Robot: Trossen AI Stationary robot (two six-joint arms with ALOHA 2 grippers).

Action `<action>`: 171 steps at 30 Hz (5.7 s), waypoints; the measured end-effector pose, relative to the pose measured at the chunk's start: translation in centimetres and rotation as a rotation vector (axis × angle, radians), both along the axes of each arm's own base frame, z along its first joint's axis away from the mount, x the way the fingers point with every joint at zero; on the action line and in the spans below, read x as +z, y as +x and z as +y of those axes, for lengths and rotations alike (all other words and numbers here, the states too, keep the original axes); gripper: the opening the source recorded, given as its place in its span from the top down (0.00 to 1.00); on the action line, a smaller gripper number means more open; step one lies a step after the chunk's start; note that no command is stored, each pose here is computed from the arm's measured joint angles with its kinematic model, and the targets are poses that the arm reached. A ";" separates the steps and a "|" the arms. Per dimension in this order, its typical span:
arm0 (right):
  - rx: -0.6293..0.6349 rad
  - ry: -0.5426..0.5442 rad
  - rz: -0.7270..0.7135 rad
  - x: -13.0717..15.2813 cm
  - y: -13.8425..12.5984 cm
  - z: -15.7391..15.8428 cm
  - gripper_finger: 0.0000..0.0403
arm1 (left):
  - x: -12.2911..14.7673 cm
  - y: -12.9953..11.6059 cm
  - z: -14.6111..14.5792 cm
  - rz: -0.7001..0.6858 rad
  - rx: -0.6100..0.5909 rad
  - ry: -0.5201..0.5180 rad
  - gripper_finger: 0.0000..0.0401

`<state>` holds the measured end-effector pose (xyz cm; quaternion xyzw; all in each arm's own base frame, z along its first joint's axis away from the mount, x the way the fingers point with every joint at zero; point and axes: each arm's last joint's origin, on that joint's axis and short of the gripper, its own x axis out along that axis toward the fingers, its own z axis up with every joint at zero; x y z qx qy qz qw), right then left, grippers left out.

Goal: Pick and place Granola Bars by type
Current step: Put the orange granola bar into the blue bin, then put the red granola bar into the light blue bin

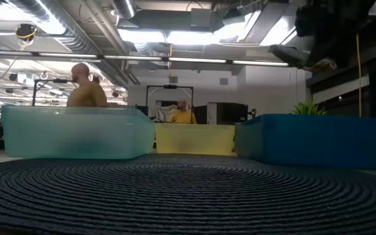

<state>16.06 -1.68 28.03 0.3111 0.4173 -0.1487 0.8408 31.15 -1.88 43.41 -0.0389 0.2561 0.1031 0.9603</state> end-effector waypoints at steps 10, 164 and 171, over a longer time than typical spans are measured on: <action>0.087 -0.042 0.180 -2.7 2.5 -0.6 0.93 | 0.0 0.0 0.1 -0.006 0.033 -0.014 0.64; 0.279 -0.150 0.094 2.6 1.0 5.5 0.61 | -0.9 -0.6 0.0 0.113 -0.019 0.020 0.64; 0.485 -0.124 0.048 2.6 0.6 9.1 0.61 | -0.9 -0.6 0.0 0.114 -0.020 0.022 0.64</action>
